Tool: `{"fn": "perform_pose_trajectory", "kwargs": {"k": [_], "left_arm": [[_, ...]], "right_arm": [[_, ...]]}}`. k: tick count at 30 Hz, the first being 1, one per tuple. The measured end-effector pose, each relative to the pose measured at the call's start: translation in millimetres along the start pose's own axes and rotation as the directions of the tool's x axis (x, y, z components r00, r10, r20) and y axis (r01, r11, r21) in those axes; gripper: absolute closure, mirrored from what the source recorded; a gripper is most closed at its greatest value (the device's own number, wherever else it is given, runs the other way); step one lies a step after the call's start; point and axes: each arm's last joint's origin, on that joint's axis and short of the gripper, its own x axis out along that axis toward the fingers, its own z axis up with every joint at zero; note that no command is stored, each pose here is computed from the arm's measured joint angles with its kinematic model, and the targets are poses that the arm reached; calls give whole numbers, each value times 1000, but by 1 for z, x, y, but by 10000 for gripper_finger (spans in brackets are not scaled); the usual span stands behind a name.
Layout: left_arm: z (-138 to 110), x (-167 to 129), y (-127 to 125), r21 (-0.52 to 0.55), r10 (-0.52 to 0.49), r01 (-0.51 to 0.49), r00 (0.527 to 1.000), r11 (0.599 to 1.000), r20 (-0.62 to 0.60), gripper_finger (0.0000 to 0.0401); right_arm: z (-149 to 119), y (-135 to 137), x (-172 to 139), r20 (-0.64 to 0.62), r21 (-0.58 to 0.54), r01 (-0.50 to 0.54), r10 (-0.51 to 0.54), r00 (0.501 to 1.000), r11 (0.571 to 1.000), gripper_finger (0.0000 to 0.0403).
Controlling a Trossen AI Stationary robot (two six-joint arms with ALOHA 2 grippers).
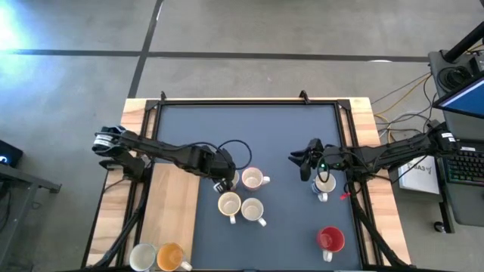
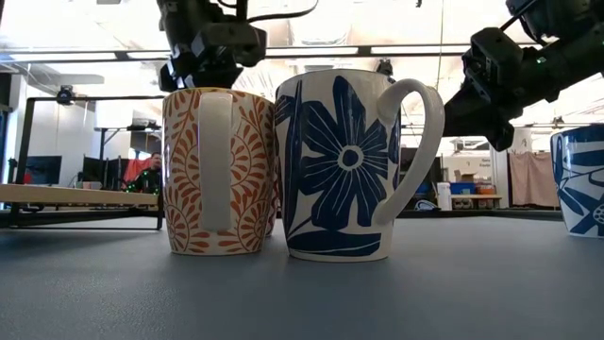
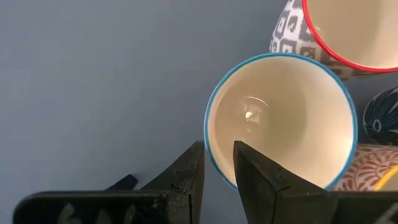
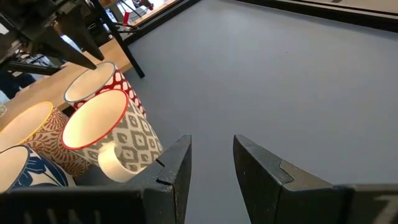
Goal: Place coffee mugs
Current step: Put the patterned red mug on the shelf
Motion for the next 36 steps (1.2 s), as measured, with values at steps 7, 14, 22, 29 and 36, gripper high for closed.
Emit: {"fn": "perform_pose_trajectory", "kwargs": {"k": [7, 14, 22, 29, 36], "left_arm": [[2, 13, -3, 1, 59, -60, 998, 998, 26, 333], [5, 26, -4, -46, 92, -91, 996, 995, 21, 333], [6, 46, -9, -56, 63, -65, 997, 996, -38, 312], [6, 48, -12, -62, 37, -40, 998, 997, -47, 361], [14, 40, -14, -65, -2, -1, 999, 998, -43, 386]], "right_arm": [[0, 0, 0, 0, 0, 0, 0, 1000, 1000, 296], [0, 0, 0, 0, 0, 0, 0, 1000, 1000, 296], [0, 0, 0, 0, 1, 0, 0, 1000, 1000, 296], [0, 0, 0, 0, 1, 0, 0, 1000, 1000, 296], [0, 0, 0, 0, 0, 0, 0, 1000, 1000, 296]]}}
